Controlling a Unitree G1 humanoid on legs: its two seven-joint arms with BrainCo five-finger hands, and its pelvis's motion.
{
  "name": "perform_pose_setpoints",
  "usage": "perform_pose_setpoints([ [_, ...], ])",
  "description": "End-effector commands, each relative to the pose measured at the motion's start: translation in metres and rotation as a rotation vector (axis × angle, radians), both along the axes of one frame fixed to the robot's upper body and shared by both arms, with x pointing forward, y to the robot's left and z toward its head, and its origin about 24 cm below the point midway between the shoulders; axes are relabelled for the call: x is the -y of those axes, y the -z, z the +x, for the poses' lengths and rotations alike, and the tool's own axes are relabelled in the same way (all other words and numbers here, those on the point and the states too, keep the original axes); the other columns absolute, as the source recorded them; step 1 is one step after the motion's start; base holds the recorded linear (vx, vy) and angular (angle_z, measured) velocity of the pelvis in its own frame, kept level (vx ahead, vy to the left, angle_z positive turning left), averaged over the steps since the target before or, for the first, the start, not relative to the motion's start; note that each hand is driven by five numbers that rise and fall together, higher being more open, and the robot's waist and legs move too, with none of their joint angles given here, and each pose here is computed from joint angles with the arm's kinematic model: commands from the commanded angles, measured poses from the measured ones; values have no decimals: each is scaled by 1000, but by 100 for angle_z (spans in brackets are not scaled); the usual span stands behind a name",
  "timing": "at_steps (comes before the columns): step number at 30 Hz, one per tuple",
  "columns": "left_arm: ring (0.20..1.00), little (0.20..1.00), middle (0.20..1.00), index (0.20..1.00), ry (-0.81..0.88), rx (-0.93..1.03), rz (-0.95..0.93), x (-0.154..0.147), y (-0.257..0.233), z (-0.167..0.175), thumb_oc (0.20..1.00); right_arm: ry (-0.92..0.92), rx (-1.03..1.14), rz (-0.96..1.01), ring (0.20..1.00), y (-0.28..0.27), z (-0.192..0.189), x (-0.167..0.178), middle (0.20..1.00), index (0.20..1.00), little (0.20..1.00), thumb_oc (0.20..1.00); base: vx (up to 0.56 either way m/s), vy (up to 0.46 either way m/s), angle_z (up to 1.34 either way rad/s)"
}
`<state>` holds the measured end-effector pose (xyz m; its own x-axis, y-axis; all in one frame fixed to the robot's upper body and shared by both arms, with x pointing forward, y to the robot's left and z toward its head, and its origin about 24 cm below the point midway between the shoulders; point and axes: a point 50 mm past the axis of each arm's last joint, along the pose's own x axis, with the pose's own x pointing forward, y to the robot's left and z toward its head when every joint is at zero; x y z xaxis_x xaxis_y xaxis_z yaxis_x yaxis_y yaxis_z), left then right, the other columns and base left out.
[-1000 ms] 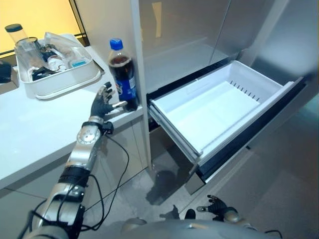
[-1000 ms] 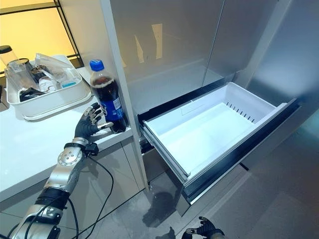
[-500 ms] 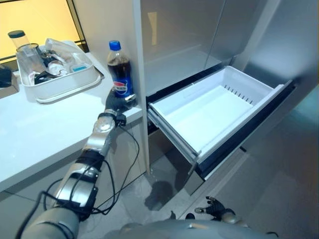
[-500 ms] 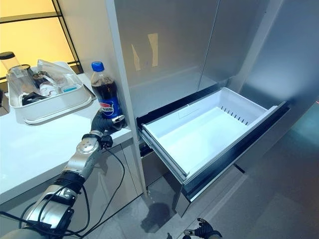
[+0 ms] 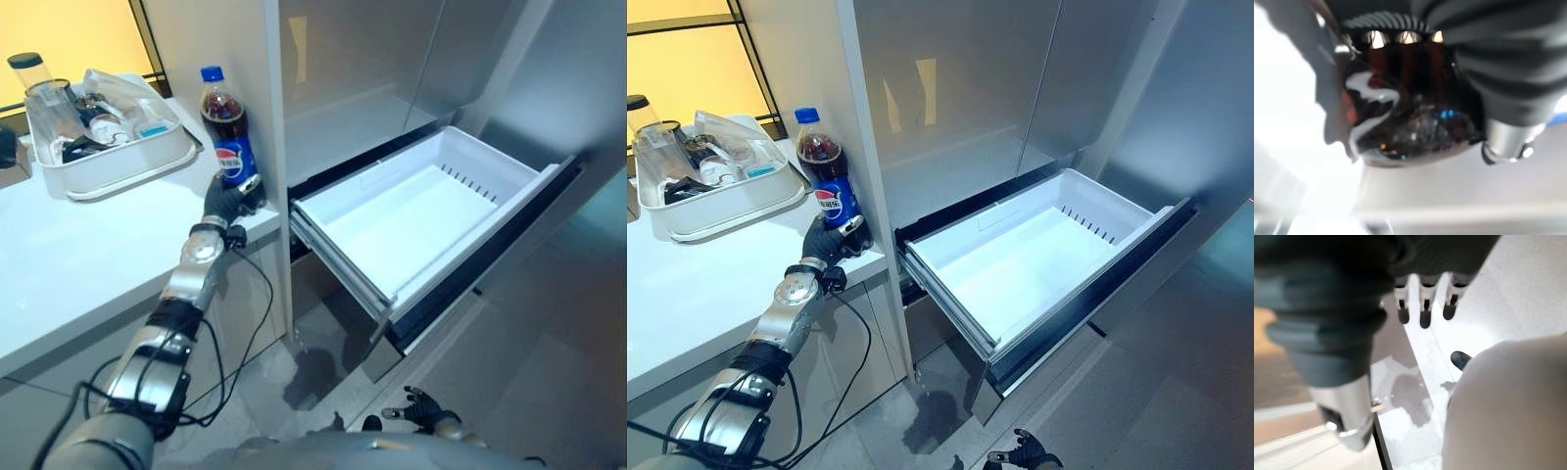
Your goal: Take the drinks into the refrigerator
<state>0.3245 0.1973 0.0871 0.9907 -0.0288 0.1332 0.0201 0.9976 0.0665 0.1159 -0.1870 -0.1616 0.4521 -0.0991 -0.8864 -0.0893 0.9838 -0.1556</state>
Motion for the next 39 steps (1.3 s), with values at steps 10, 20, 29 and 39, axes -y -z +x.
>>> perform_pose_setpoints([
  [10,200,200,200,200,117,182,-87,-18,-16,-64,200,950,273,-96,1000,-35,-2,126,1000,1000,1000,1000,-7,16,-5],
  [20,200,200,200,200,74,223,-158,-24,-15,-91,200,894,1187,-261,1000,-187,93,171,1000,1000,1000,1000,-4,7,-2],
  [29,200,200,200,200,119,251,-148,-19,-22,-93,200,289,1909,-154,1000,-344,117,93,1000,1000,1000,1000,0,0,0],
  [39,200,200,200,200,329,244,-113,-1,-24,-92,200,-461,1947,25,1000,-392,127,20,1000,1000,1000,1000,0,0,0],
])
